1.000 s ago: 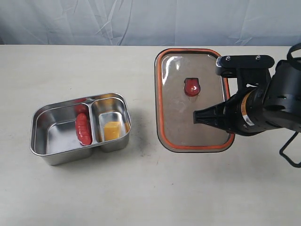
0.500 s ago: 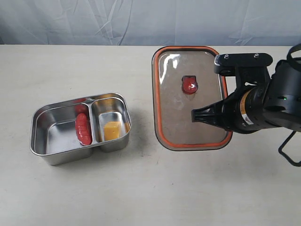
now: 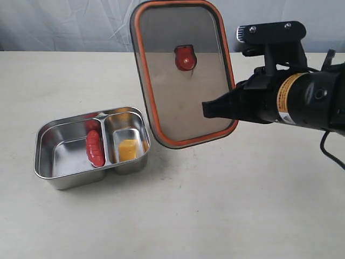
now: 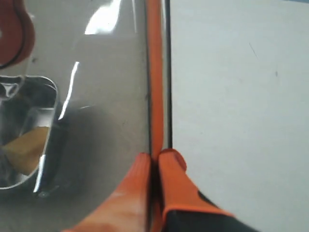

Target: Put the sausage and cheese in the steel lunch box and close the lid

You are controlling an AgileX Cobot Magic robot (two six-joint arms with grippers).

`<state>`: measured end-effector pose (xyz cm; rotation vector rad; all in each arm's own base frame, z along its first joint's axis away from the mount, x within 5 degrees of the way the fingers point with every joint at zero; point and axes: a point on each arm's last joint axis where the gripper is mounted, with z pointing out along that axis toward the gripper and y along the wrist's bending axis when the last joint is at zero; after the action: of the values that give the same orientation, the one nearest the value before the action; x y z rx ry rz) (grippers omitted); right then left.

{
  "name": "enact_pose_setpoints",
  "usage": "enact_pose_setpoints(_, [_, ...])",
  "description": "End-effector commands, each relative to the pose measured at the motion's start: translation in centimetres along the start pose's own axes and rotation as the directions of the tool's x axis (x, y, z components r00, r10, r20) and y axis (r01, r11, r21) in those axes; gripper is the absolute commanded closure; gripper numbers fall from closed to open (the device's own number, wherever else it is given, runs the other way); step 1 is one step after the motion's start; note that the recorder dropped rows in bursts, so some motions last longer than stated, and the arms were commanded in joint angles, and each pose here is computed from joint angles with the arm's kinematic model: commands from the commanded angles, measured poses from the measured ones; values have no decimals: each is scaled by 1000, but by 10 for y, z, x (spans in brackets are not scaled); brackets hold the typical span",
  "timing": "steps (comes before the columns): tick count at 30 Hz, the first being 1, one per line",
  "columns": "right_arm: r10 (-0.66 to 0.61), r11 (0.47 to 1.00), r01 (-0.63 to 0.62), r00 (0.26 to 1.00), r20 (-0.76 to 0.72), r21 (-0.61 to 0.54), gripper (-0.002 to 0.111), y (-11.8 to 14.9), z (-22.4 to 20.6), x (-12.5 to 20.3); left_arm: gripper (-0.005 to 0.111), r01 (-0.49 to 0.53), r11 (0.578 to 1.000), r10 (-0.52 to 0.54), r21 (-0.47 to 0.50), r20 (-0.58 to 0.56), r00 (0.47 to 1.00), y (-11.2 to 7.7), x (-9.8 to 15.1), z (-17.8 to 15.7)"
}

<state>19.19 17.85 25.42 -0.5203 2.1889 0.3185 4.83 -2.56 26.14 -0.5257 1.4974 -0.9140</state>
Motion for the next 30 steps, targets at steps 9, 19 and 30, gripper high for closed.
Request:
enact_pose_setpoints(9, [-78,983,101,985,151,-152,108,12,-15,-16,85,-113,971,207,213,-495,844,-27,-9,89])
enact_pose_setpoints(19, [-68,977,100,983,171,-187,109,15,-16,-17,54,53,874,269,482,-572,775,-31,-17,151])
enact_pose_setpoints(30, [-59,973,93,985,160,-213,109,19,-10,-15,54,19,861,307,508,-550,777,-27,-14,158])
